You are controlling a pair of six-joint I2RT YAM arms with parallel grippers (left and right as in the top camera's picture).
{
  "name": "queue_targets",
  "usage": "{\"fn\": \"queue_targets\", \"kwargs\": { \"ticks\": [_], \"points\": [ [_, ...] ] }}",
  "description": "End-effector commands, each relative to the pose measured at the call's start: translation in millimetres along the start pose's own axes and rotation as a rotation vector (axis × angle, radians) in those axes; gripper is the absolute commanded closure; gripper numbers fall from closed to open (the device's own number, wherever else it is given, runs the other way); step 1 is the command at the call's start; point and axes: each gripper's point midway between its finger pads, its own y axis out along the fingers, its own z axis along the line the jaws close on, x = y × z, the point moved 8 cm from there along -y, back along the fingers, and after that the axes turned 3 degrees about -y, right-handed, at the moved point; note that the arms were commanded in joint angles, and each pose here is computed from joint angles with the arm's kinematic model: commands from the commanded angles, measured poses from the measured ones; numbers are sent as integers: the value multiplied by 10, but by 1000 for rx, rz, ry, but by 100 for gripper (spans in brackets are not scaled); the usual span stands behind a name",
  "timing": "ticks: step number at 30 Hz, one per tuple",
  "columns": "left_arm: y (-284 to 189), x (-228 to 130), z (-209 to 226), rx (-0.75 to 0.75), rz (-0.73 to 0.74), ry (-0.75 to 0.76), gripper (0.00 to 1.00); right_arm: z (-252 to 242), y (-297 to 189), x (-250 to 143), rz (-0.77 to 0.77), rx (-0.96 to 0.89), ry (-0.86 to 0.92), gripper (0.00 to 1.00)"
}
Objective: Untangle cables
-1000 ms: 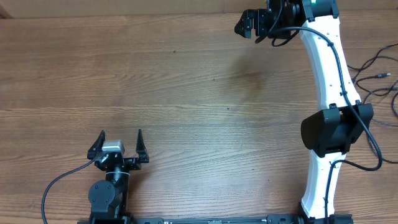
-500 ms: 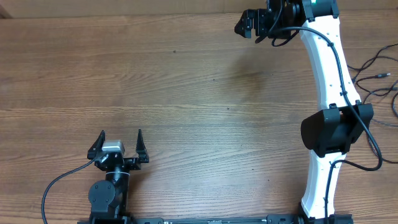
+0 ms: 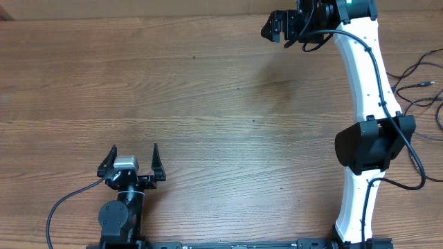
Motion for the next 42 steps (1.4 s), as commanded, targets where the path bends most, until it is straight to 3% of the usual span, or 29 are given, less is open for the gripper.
{"fn": "queue_targets", "kwargs": {
  "ticks": [1, 15, 36, 42],
  "points": [
    [-1, -1, 16, 8, -5, 21, 0, 147, -393, 79, -87, 7, -39, 0],
    [-1, -1, 16, 8, -5, 21, 0, 356, -1249, 39, -347, -127, -115, 0],
    [-1, -1, 16, 8, -5, 21, 0, 216, -1160, -1355, -715, -106, -159, 0],
    [-1, -1, 16, 8, -5, 21, 0, 62, -1178, -1841, -796, -114, -96, 0]
  ]
}}
